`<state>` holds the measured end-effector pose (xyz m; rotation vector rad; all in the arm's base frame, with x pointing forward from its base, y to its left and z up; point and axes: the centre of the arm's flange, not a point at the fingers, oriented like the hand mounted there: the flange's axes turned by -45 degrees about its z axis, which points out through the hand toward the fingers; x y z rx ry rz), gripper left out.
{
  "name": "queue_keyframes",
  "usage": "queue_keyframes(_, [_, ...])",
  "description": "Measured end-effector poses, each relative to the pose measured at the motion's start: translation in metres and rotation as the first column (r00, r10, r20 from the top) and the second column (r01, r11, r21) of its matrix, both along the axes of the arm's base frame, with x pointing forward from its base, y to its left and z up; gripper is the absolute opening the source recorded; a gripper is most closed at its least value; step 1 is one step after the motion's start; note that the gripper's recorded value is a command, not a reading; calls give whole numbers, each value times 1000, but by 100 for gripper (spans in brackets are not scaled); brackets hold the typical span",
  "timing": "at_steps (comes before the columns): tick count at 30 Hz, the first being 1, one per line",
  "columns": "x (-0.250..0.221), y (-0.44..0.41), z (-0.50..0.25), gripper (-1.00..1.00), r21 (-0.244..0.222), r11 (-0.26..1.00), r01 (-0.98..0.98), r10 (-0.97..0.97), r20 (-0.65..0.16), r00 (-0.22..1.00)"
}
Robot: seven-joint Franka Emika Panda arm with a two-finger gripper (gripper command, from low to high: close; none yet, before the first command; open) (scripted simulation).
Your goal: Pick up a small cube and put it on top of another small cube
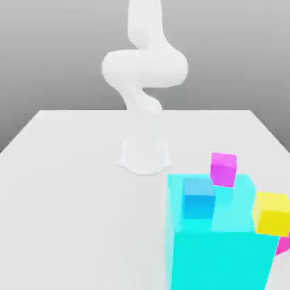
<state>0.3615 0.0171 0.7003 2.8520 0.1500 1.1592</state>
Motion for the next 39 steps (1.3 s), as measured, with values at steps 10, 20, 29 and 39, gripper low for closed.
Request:
queue_keyframes(10, [90, 107, -155, 0, -243, 788, -566, 488, -316, 814])
queue_keyframes(20, [84, 229, -344, 0, -188, 194, -963, 749, -605, 270])
queue_keyframes(29, [17, 288, -506, 0, 8, -307, -952, 680, -698, -225])
queue_keyframes(39, [12, 288, -565, -100, 20, -318, -948, 674, -699, -241])
